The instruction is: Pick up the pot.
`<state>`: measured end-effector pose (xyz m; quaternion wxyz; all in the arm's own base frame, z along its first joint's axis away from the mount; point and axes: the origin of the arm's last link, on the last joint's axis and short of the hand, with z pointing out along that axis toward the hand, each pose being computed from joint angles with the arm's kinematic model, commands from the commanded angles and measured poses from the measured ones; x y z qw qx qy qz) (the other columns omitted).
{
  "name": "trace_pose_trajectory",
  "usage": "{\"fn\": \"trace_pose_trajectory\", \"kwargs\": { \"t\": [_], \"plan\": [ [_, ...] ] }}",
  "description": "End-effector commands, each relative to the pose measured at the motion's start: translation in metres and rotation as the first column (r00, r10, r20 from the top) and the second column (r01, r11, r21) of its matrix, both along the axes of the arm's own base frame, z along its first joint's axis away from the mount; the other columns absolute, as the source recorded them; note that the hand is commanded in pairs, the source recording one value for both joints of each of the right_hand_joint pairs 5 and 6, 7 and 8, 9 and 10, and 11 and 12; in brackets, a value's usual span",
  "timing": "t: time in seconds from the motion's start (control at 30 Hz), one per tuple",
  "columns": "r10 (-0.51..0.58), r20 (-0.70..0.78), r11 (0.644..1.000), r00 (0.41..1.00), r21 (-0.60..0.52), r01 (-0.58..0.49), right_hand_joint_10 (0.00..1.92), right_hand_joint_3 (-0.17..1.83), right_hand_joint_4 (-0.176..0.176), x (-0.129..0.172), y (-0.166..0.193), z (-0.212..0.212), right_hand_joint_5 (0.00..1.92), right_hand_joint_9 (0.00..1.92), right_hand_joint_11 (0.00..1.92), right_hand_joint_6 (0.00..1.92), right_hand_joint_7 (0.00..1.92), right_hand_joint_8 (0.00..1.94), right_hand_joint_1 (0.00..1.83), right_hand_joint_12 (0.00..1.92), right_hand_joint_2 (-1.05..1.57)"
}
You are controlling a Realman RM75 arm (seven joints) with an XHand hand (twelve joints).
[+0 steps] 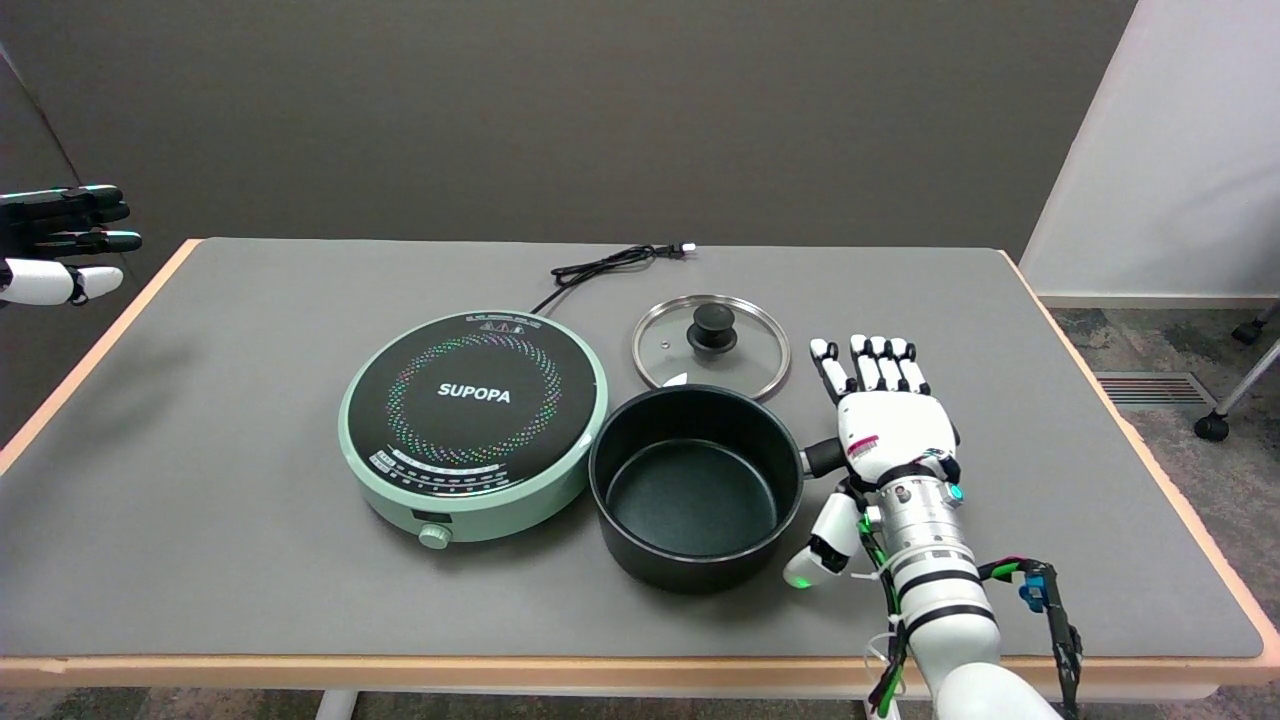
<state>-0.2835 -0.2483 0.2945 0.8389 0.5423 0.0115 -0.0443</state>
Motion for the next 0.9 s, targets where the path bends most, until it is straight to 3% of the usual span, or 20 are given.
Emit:
{"fn": "trace_pose_trajectory", "kwargs": {
  "t": [0.03, 0.13, 0.2, 0.33, 0.53, 0.67, 0.9],
  "plan": [
    [0.008, -0.003, 1.000, 1.000, 0.003, -0.008, 0.02, 0.69, 0.176, 0.0030, -0.0010, -0.0004, 0.02, 0.02, 0.02, 0.02, 0.02, 0.02, 0.96, 0.02, -0.72],
    [0.008, -0.002, 1.000, 1.000, 0.003, -0.008, 0.04, 0.67, 0.176, 0.0031, -0.0010, -0.0004, 0.04, 0.04, 0.04, 0.04, 0.04, 0.04, 0.96, 0.04, -0.69],
    [0.008, -0.002, 1.000, 1.000, 0.003, -0.008, 0.06, 0.83, 0.176, 0.0031, -0.0010, -0.0004, 0.06, 0.06, 0.06, 0.06, 0.06, 0.06, 0.96, 0.06, -0.74],
    [0.008, -0.002, 1.000, 1.000, 0.003, -0.008, 0.08, 0.94, 0.176, 0.0031, -0.0010, -0.0004, 0.08, 0.08, 0.08, 0.08, 0.08, 0.08, 0.97, 0.08, -0.75],
    [0.011, -0.002, 1.000, 1.000, 0.003, -0.011, 0.31, 1.15, 0.176, 0.0038, -0.0011, -0.0002, 0.31, 0.31, 0.31, 0.31, 0.31, 0.31, 0.98, 0.31, -0.86],
    [0.014, -0.001, 1.000, 1.000, 0.000, -0.014, 0.51, 1.11, 0.176, 0.0044, -0.0013, 0.0005, 0.51, 0.51, 0.51, 0.51, 0.51, 0.51, 1.00, 0.51, -0.83],
    [0.011, -0.007, 1.000, 1.000, 0.004, -0.011, 0.63, 0.91, 0.176, 0.0034, -0.0018, 0.0013, 0.63, 0.63, 0.63, 0.63, 0.63, 0.63, 1.00, 0.63, -0.73]
  ]
}}
